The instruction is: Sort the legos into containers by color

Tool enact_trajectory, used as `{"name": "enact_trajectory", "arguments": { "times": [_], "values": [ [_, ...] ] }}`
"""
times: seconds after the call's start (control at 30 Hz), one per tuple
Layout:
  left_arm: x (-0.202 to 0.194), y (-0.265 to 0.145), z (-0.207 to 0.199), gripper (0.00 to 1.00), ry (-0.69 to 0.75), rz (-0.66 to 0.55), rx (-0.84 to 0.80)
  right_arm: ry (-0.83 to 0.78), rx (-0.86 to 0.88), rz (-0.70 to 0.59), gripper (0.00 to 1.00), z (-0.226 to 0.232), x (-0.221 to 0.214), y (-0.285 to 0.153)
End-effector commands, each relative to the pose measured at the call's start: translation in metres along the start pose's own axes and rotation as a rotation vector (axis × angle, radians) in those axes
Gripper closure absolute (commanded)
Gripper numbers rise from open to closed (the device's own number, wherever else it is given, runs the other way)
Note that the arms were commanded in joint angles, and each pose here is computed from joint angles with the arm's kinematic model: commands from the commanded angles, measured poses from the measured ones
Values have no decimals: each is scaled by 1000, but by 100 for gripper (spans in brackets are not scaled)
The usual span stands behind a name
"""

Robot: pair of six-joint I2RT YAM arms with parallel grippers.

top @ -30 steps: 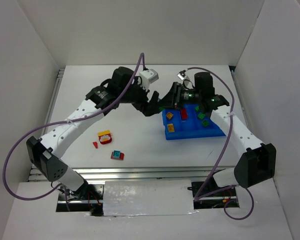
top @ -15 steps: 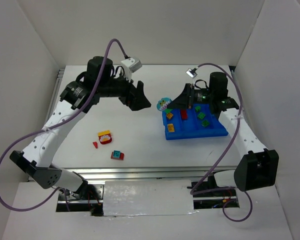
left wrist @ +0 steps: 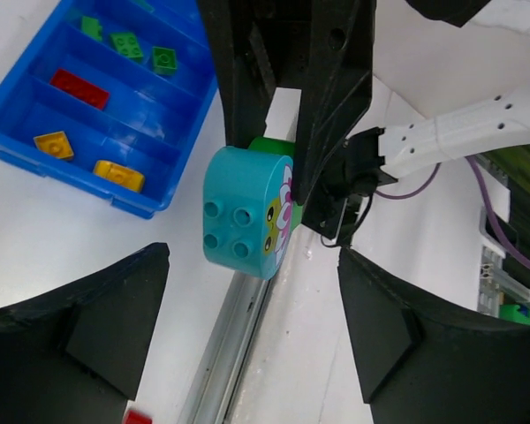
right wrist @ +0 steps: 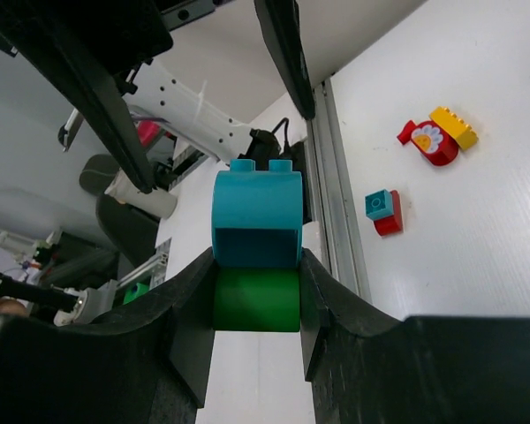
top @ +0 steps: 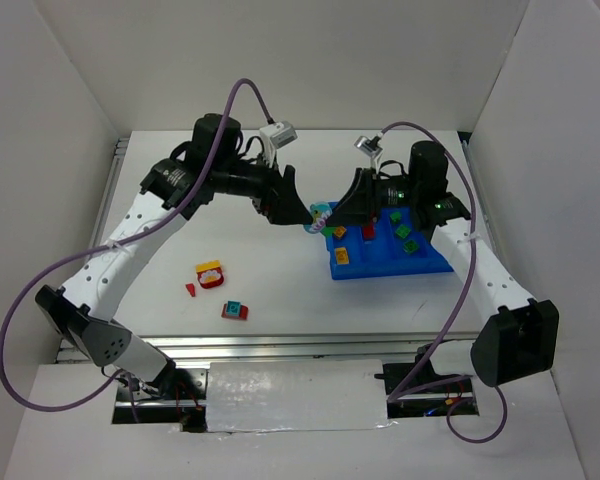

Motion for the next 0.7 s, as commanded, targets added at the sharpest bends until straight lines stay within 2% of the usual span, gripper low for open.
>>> {"name": "enact_trajectory", "arguments": {
  "times": [0.0,0.23,0.33,0.37,0.4,0.47,0.5,0.57,0.6,0.63,0.67],
  "values": [
    [5,8,1,11,6,-44,-84,-151,65,2,100,31,9,-1],
    [1,20,6,24,-18,-52,-170,-191,116,7,100,38,18,7],
    [5,24,9,52,-11,-69,-180,-175,140,37,100,39,20,14],
    [6,25,11,82,-13,-69,-177,-171,143,47,100,36,20,16],
    [11,24,11,97,-3,-77,-159,-162,143,53,100,34,20,17],
    [13,24,15,100,2,-74,-94,-146,140,73,100,26,16,18],
    [15,21,18,100,13,-78,-58,-79,124,85,100,19,11,17],
    [19,11,20,100,29,-112,6,-104,102,90,100,5,6,16],
    [14,5,32,100,-10,-119,66,-18,70,99,100,0,0,15],
    [19,-3,35,100,8,-169,92,-61,58,101,100,-6,-2,15],
    [16,-11,45,100,-34,-185,119,-54,36,99,100,-11,-2,15]
  ]
}}
Point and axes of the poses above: each gripper's point midway between its finger pads, its own y axis out along the fingers, its own z axis along the line the jaws close on, x = y × z, the point moved 10 cm from there along -y, back along the fingers, and after that the axes turned 15 degrees about y, right-handed, at the moved point
